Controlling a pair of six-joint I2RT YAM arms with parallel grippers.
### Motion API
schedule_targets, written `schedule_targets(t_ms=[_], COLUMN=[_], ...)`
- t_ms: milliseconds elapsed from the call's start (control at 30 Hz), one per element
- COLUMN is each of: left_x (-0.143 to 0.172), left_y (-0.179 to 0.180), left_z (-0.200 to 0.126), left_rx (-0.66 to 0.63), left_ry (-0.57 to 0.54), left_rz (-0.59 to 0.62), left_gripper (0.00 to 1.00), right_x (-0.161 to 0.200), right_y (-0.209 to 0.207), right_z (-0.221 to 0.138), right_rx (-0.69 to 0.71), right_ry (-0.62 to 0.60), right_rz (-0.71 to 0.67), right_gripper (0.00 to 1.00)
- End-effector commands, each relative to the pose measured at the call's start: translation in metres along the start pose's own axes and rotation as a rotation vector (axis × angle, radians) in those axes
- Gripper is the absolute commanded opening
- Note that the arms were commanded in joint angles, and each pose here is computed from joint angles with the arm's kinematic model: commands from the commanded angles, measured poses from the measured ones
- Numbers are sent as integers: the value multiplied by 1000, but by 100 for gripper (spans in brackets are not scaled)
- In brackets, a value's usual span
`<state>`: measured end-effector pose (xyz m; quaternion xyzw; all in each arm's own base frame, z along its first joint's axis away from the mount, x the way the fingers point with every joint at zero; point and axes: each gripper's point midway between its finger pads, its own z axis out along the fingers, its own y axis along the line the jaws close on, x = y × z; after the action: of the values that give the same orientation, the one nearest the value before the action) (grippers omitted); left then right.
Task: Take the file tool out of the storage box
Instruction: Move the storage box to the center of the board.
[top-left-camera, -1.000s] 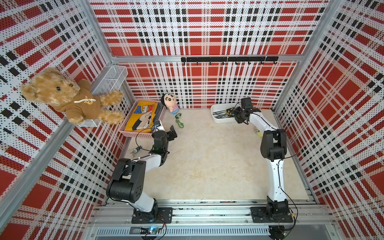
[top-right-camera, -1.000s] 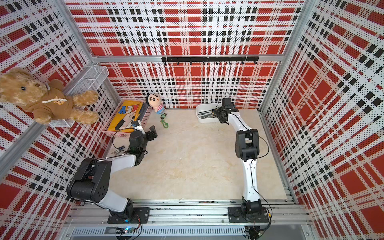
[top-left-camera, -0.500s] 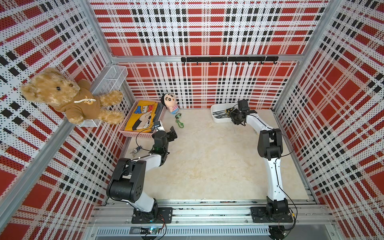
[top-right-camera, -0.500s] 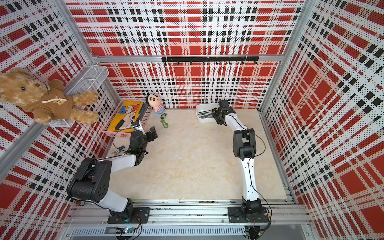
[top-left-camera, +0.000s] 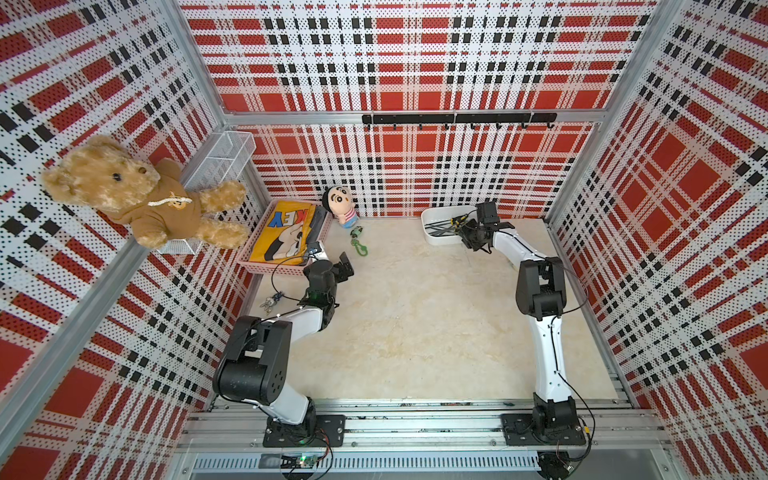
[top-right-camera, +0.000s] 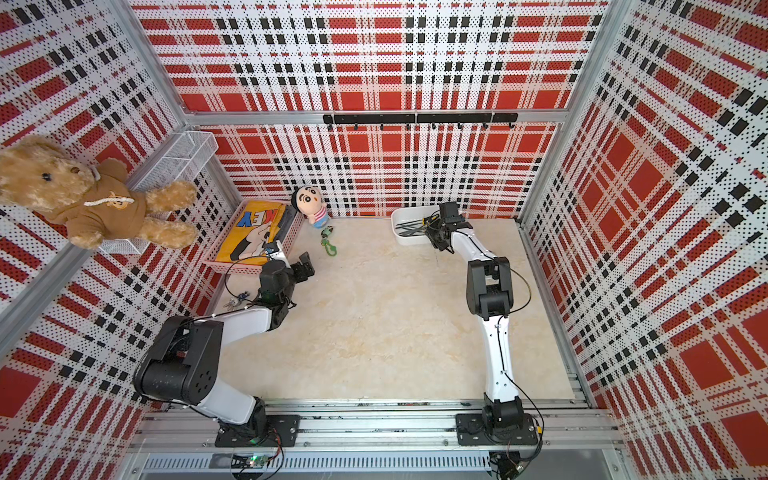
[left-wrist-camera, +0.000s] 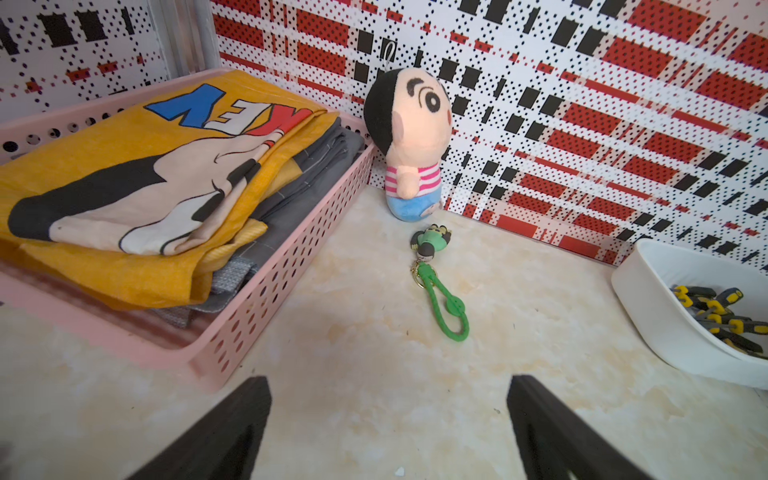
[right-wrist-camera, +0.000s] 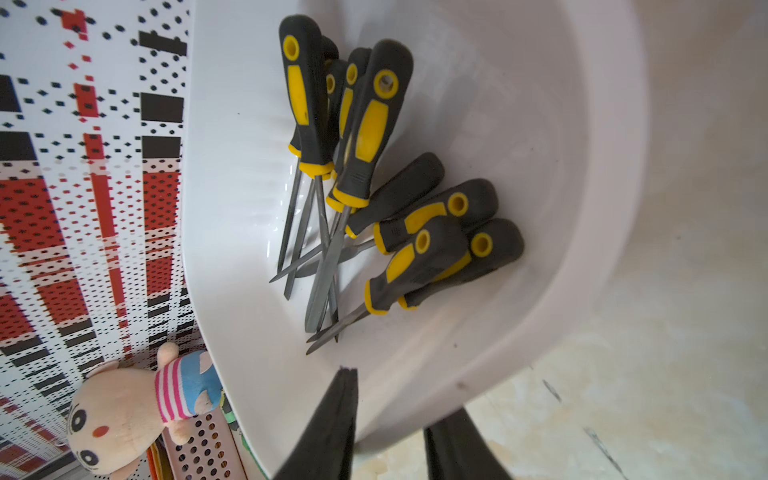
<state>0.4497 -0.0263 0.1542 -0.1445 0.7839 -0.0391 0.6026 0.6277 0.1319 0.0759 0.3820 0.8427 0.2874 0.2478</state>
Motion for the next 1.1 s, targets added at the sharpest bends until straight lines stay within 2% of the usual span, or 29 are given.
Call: schedule_targets(t_ms=[0,100,267,433,567,733,867,1067], left_x=[-10,-10,-12,-13,-13,-11,-9,-8], left_y=[-2,0,1,1,1,0,-2,-5], left_z=[0,-1,0,1,2,4,6,8], left_rx=[-9,-15,-17,-17,-16,-12,-2,6], left_ry=[-15,-15,-18,-18,-17,-8,2,9], left_rz=[10,9,8,8,8,9,9,7], left_gripper=[96,96,96,96,96,96,95,95], right_x=[10,10,5,-1,-1,12,27,39], right_y=[-20,-23,-30,-29,-21,-28,-59,-113], right_z=[2,-4,-16,-37,-58,-84,-101,-120], right_rx=[64,72,92,115,138,201,291,436], right_ry=[32,30,33,39,82,204,315,421], right_rz=[-23,-41,-81,-182,-333,-589,-751,-887], right_gripper=[28,19,13,0,0,0,0,0])
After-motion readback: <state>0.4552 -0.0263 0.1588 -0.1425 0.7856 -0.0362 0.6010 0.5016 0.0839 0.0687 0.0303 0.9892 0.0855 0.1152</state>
